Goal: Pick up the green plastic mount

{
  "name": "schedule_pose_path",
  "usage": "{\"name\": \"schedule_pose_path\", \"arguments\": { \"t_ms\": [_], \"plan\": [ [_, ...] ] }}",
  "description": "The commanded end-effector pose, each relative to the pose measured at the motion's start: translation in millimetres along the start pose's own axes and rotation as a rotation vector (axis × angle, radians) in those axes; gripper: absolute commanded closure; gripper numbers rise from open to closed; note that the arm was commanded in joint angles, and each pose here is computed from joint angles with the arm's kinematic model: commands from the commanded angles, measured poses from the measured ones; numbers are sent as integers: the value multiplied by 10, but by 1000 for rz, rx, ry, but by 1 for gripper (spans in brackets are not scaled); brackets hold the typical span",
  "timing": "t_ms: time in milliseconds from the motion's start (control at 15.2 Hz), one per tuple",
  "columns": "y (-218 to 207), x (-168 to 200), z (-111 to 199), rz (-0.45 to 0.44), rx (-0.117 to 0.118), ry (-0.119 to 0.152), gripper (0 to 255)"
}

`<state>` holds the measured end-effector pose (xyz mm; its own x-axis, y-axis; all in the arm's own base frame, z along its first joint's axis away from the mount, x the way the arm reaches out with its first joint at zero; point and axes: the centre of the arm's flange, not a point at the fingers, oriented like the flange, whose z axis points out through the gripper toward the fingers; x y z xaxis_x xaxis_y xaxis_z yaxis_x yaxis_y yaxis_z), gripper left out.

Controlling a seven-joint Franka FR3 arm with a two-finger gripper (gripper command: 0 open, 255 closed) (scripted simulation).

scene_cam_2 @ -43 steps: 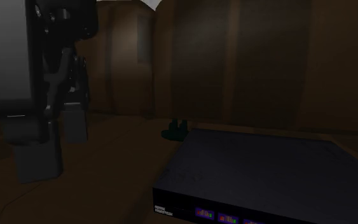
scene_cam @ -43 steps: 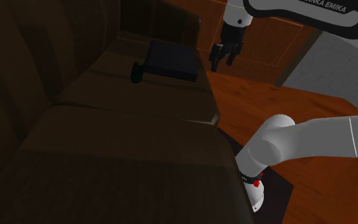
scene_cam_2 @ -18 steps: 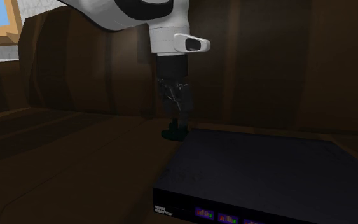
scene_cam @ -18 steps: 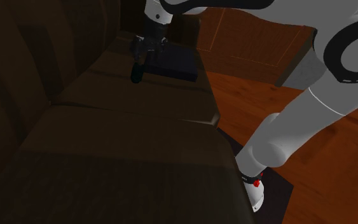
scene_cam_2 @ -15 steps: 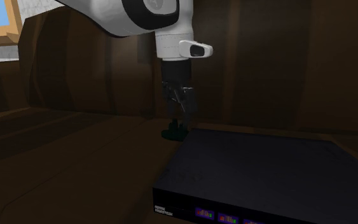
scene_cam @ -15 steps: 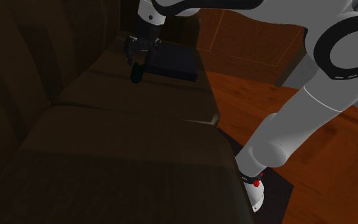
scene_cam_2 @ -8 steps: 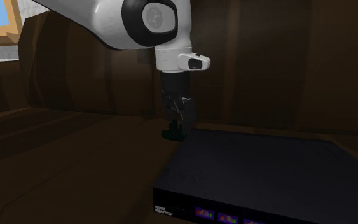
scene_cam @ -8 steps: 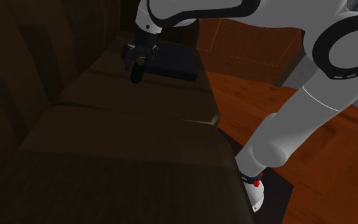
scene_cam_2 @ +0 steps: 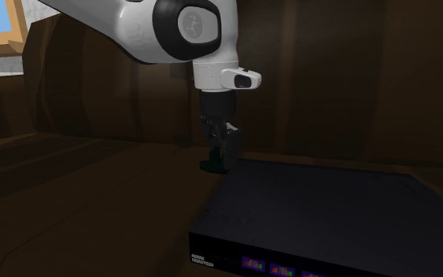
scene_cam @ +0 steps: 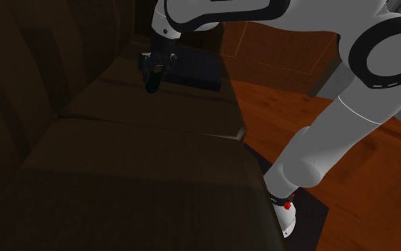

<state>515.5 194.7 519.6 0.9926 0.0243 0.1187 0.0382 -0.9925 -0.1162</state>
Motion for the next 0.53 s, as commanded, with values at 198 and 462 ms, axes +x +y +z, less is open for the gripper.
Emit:
{"name": "schedule_pose_path", "arguments": {
  "t_ms": [198, 462],
  "plan": [
    [20, 7, -71, 2, -1, -4, 255],
    [-4, 33, -280, 2, -1, -4, 255]
  ]
}}
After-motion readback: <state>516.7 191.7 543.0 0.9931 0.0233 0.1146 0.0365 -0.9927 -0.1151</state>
